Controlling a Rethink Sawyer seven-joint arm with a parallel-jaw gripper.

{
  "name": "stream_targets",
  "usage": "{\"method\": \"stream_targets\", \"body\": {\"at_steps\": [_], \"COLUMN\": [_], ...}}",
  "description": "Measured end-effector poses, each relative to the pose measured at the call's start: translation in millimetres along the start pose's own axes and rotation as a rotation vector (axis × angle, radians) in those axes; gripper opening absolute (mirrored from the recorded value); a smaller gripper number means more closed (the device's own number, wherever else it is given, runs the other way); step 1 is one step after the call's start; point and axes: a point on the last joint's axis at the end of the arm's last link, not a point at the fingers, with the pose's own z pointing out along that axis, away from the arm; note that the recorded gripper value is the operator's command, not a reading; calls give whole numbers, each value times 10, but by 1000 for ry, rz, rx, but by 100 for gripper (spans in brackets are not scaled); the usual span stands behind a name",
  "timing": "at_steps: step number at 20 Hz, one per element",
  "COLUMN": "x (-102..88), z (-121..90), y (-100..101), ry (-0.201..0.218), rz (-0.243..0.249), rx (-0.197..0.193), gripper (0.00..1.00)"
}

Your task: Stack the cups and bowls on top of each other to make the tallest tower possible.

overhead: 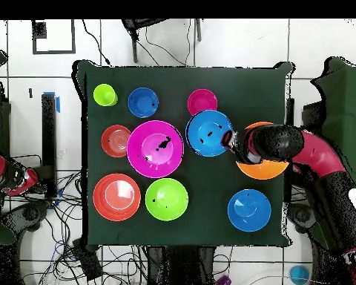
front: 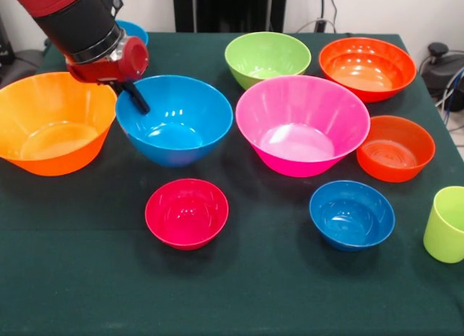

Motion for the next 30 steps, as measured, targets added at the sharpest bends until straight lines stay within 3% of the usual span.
{"method": "stream_targets", "body": {"at_steps": [7,22,30], "x": [41,-55,-181], "z": [-16,-122,-140], "y": [53,377,528], "ry": [41,22,3], "rz": [-6,-36,-44], "rx": [-5,-65,-68], "gripper": [0,0,0]}}
